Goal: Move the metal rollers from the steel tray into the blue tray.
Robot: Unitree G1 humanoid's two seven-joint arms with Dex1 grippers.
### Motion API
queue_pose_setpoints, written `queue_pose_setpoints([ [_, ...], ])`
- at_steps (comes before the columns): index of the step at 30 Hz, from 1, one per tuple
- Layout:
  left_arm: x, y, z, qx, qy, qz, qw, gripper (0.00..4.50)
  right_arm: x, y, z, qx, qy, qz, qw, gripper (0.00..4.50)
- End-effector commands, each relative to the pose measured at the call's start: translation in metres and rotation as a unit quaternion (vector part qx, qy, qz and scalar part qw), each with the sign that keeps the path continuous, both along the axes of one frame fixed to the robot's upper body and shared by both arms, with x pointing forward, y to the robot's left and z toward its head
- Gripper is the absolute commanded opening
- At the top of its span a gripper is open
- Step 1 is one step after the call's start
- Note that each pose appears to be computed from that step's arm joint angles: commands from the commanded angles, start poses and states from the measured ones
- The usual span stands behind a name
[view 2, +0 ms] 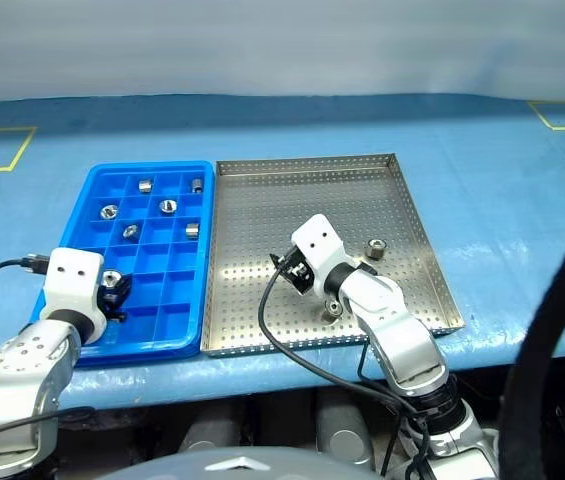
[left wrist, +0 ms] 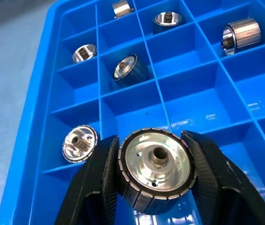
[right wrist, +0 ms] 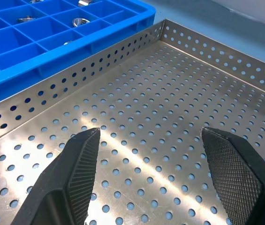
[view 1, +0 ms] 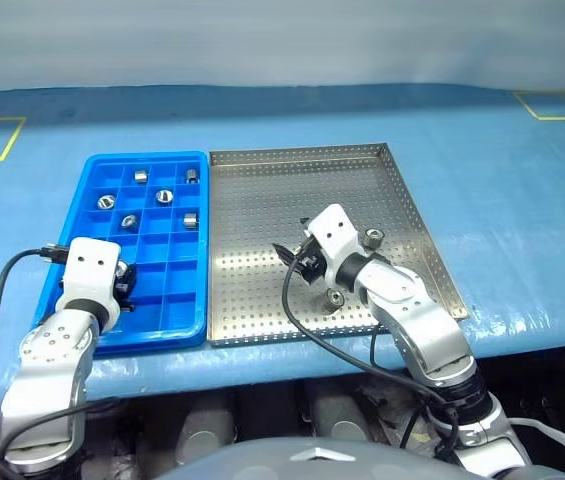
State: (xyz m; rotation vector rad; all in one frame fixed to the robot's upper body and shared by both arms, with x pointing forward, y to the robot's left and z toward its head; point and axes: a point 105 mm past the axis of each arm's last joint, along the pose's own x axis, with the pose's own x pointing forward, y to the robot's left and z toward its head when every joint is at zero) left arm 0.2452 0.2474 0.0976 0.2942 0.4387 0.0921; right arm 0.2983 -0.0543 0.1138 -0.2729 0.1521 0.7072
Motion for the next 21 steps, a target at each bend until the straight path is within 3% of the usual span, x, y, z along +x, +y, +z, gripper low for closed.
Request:
queue_pose_setpoints([
  [1, 0.002, -0.002, 0.006, 0.001, -0.014, -0.004, 1.0, 1.81, 0.003, 0.0, 0.013, 0.009, -0.025, 0.001, 1.0, 3.62],
  [4, 0.001, -0.001, 0.003, -0.003, -0.008, -0.004, 1.0, 1.81, 0.003, -0.001, 0.014, 0.008, -0.026, 0.0, 1.0, 3.62],
  [12, -0.001, 0.006, 0.0, 0.003, -0.006, 0.018, 1.0, 4.47, 0.005, -0.002, 0.015, 0.009, -0.029, -0.005, 1.0, 3.62],
  [17, 0.017, -0.016, 0.035, -0.054, -0.102, -0.036, 0.993, 4.49, 0.008, -0.009, 0.018, 0.01, -0.035, -0.021, 0.999, 3.62],
  [21, 0.03, -0.07, 0.063, -0.086, -0.149, -0.187, 0.967, 4.49, 0.018, -0.035, 0.027, 0.012, -0.049, -0.072, 0.996, 3.62],
])
